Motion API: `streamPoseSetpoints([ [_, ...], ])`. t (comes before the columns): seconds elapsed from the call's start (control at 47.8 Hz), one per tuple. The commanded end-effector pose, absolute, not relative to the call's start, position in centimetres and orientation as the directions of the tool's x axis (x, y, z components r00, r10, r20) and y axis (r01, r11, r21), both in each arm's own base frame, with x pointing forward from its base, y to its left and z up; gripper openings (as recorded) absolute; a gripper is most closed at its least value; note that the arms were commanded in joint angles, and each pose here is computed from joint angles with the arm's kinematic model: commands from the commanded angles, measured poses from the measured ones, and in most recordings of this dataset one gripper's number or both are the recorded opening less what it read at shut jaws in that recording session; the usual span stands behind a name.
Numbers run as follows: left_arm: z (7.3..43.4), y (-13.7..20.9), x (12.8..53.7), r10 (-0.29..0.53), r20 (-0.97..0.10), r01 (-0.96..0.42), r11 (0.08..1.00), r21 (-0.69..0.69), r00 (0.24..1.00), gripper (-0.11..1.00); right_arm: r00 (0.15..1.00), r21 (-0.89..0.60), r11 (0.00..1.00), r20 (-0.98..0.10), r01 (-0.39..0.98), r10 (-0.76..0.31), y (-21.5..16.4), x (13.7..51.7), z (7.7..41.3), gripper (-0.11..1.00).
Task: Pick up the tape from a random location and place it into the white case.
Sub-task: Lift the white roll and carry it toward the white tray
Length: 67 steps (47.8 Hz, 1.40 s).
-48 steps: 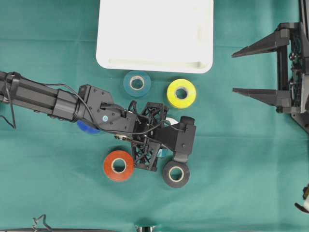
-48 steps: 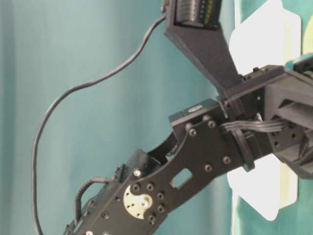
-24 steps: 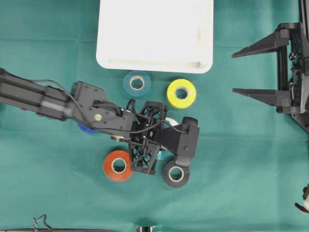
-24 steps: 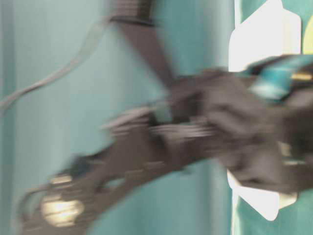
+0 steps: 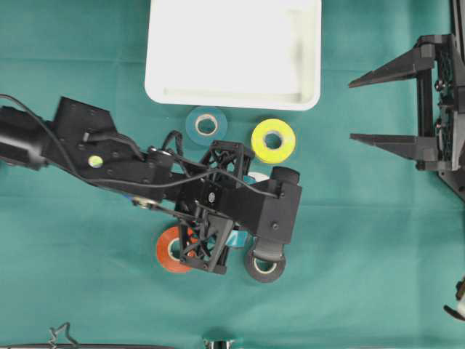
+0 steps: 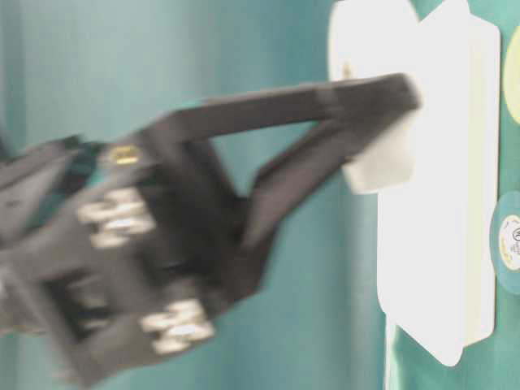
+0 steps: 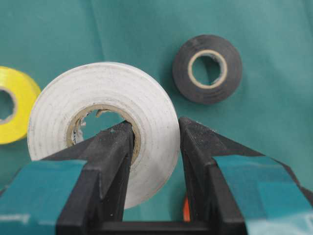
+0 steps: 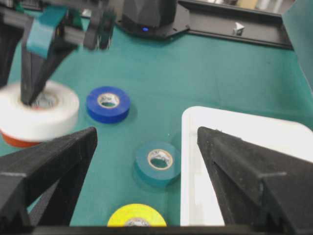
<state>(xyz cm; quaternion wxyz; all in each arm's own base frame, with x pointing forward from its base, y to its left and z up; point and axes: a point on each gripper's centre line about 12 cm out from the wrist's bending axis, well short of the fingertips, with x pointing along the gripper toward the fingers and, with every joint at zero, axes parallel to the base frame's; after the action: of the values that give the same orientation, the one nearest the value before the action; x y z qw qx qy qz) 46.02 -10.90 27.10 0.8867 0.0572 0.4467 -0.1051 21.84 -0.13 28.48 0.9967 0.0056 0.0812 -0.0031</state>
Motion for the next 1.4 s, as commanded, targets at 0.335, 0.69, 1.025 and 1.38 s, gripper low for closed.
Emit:
streamPoseSetpoints([
  [0.335,37.0,-10.4,43.5,-0.162,-0.694,0.238,0.971,0.015,0.702,0.26,0.99,0.012,1.0,-0.142,0.009,-0.007,-0.2,22.1,29.6,0.92],
  [0.69,36.8,-10.4,43.4,-0.161,-0.699,0.239,0.971,0.015,0.696,0.26,0.99,0.011,1.0,-0.141,0.009,-0.007,-0.2,22.2,29.7,0.92],
  [1.025,36.7,-10.3,43.3,-0.16,-0.702,0.238,0.971,0.014,0.694,0.26,0.99,0.009,1.0,-0.142,0.008,-0.007,-0.2,22.2,29.7,0.92],
  [1.38,36.8,-10.3,43.3,-0.16,-0.701,0.237,0.971,0.014,0.695,0.26,0.99,0.009,1.0,-0.142,0.008,-0.007,-0.2,22.2,29.7,0.92],
])
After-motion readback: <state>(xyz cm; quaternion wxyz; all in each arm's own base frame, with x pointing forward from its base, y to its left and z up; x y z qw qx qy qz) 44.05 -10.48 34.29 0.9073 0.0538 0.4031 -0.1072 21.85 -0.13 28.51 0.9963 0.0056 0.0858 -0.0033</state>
